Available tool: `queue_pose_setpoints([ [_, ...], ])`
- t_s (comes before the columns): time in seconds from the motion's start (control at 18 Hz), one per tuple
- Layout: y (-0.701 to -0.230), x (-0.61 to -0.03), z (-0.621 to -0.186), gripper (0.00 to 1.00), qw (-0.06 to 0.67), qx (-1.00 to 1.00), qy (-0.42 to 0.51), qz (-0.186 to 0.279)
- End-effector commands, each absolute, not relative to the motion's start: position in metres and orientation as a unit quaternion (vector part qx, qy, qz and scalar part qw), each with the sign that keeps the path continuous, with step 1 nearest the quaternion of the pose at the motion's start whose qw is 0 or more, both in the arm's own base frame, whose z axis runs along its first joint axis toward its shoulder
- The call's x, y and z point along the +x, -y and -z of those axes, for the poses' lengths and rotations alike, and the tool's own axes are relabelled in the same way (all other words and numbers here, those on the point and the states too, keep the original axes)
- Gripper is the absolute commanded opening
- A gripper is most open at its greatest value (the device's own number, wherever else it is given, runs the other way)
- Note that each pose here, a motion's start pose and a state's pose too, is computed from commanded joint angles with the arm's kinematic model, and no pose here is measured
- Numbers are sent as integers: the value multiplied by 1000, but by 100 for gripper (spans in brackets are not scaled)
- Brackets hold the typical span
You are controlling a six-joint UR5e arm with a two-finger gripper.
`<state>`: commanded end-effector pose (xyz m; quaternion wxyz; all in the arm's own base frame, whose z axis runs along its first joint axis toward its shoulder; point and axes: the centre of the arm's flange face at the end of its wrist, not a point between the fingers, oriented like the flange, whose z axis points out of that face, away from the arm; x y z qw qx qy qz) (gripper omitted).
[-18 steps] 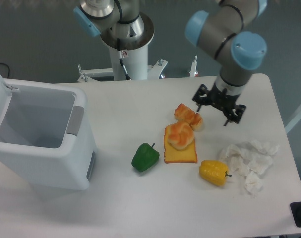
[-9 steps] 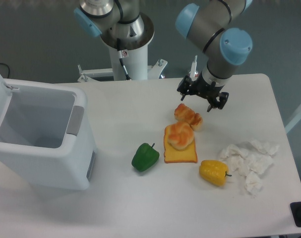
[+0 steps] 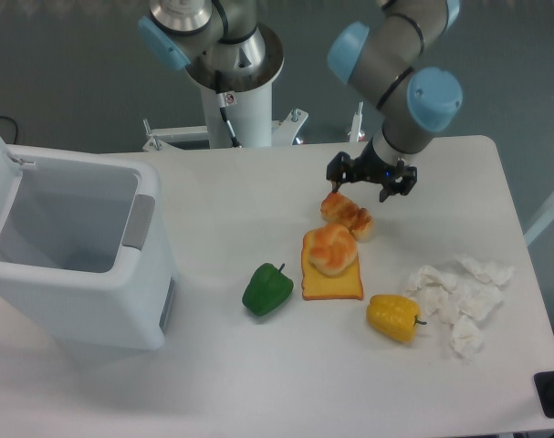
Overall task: Pick up the square bread
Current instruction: 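Lower the open gripper down over the golden bread roll, then close the gripper around the golden bread roll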
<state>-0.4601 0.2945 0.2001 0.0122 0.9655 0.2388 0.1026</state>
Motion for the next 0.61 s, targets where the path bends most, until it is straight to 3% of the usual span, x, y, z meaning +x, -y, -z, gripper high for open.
queue_pose_setpoints([
  [0.61, -300, -462, -194, 100, 17, 960, -259, -105],
])
